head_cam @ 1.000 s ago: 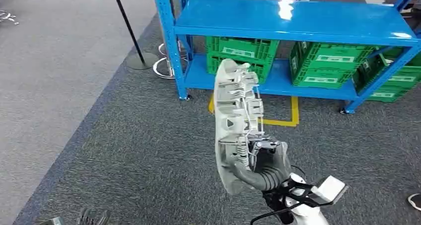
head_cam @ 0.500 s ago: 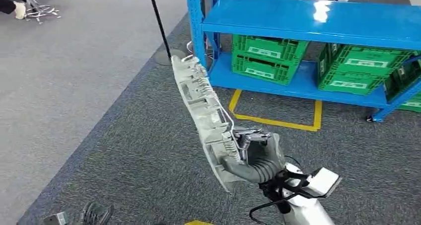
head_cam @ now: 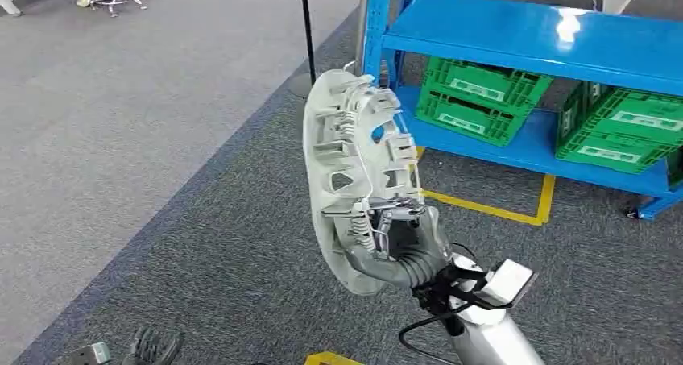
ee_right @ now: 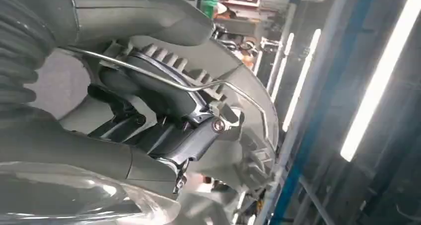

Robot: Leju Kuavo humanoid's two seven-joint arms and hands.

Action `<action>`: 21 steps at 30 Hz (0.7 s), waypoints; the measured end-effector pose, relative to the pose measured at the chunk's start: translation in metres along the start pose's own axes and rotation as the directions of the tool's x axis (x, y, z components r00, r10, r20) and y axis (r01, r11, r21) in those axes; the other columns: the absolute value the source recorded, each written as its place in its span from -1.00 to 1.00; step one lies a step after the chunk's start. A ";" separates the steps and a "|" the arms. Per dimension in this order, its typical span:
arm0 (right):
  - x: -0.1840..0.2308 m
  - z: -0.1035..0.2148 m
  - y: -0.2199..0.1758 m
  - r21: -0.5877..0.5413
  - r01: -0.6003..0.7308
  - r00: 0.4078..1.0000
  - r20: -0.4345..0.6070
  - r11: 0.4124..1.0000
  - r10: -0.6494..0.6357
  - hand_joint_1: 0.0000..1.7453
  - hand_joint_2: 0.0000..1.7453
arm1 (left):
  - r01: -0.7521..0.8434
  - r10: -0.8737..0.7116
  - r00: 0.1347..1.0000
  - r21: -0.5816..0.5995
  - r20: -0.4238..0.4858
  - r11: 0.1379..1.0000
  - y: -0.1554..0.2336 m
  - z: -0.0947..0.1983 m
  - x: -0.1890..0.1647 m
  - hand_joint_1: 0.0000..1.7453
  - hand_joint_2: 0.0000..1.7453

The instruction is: Take the parts from the cabinet and place them on the table.

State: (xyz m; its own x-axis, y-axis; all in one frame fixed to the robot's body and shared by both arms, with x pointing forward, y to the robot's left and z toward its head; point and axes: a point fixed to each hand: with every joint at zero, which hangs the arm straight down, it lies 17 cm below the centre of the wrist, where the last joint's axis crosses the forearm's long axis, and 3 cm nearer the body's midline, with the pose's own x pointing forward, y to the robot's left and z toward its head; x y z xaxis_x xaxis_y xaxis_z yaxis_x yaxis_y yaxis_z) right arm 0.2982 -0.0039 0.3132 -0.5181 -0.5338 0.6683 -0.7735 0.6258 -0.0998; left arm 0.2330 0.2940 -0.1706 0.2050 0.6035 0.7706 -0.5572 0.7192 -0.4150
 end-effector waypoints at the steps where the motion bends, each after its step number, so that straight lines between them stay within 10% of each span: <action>1: -0.001 -0.001 0.000 0.003 -0.002 1.000 -0.002 1.000 0.002 1.00 1.00 | 0.000 0.000 1.000 -0.003 0.004 1.000 -0.001 -0.002 0.002 -1.00 1.00; 21: -0.034 -0.004 0.002 0.057 -0.013 0.994 -0.108 0.998 0.019 1.00 1.00 | 0.027 -0.027 1.000 -0.045 -0.006 0.999 -0.014 -0.003 -0.001 -1.00 1.00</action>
State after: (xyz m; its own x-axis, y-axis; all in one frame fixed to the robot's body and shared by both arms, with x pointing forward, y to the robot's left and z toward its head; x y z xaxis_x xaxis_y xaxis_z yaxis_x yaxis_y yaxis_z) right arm 0.3159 0.0181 0.2935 -0.4904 -0.4571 0.7420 -0.7862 0.5995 -0.1502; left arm 0.2426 0.2849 -0.1668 0.2246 0.5859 0.7787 -0.5146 0.7499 -0.4158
